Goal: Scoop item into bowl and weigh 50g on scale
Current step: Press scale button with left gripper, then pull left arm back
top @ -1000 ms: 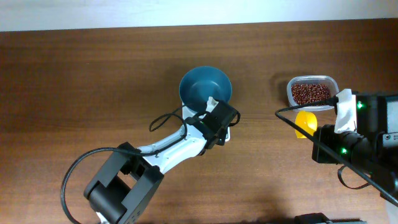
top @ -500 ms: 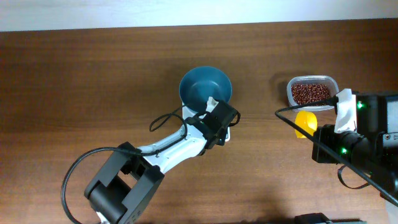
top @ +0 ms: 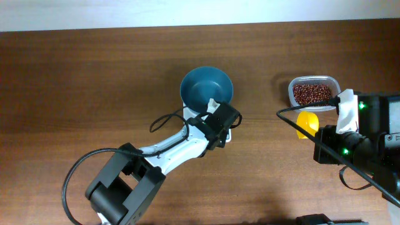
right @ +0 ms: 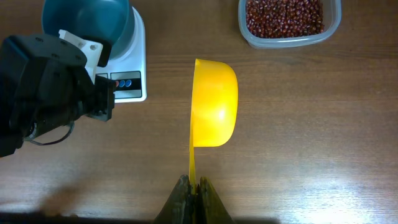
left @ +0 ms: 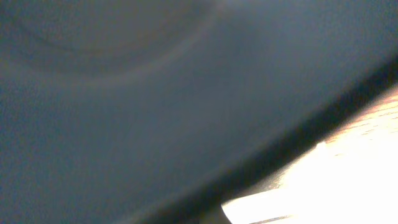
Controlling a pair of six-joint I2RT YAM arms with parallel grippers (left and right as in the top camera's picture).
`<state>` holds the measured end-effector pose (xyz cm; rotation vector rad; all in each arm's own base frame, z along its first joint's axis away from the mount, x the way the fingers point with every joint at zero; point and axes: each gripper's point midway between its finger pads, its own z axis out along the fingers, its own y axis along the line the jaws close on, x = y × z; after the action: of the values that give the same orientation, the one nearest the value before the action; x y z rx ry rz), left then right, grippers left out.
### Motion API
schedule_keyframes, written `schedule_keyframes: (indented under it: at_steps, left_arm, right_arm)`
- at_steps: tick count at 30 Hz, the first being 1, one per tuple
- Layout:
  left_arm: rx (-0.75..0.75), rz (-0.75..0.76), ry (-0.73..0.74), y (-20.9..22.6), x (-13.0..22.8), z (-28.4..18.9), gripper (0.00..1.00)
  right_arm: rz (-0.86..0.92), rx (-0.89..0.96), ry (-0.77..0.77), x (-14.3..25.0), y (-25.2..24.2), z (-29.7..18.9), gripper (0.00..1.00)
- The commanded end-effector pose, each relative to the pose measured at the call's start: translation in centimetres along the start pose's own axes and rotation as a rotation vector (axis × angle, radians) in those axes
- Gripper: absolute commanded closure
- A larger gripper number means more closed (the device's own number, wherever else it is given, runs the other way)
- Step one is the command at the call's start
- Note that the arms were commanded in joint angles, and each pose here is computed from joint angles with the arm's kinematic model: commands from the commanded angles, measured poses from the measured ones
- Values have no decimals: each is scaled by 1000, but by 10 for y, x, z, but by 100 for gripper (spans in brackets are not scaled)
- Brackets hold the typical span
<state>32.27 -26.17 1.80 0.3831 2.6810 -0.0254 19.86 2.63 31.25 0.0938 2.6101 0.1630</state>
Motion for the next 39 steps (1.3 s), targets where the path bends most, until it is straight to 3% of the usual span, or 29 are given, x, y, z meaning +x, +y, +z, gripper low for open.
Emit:
schedule_keyframes:
  at_steps: [1,9,16,23,26,30,34,36,39]
  left_arm:
    - [-17,18,74,3,20,-2,100]
    - [57,44,-29,0,8,-101,100]
    - [29,106,-87,37,19,-172,100]
    - [-334,137,-144,106,17,-190,100]
    - [-421,183,-83,124,31,-195,100]
    - [-449,206,-19,134,44,-196,100]
    - [-456,150,-90,146,18,-191,100]
    - [-419,173,-111,149,4,-186,100]
    - [-249,279,-75,136,-1,-172,100]
  right_arm:
    - [-3,-8,4,0,0,1,96]
    - [-3,-8,4,0,0,1,96]
    - [-6,-12,-19,-6,1,1,96]
    - [-57,-12,-19,-11,2,6,96]
    - [-57,-11,-15,-13,2,8,96]
    - [-57,-10,-14,-19,3,13,96]
    - [-103,-13,-75,-42,6,21,96]
    - [-105,-11,-123,-62,7,27,96]
    - [-104,-11,-128,-80,9,44,96]
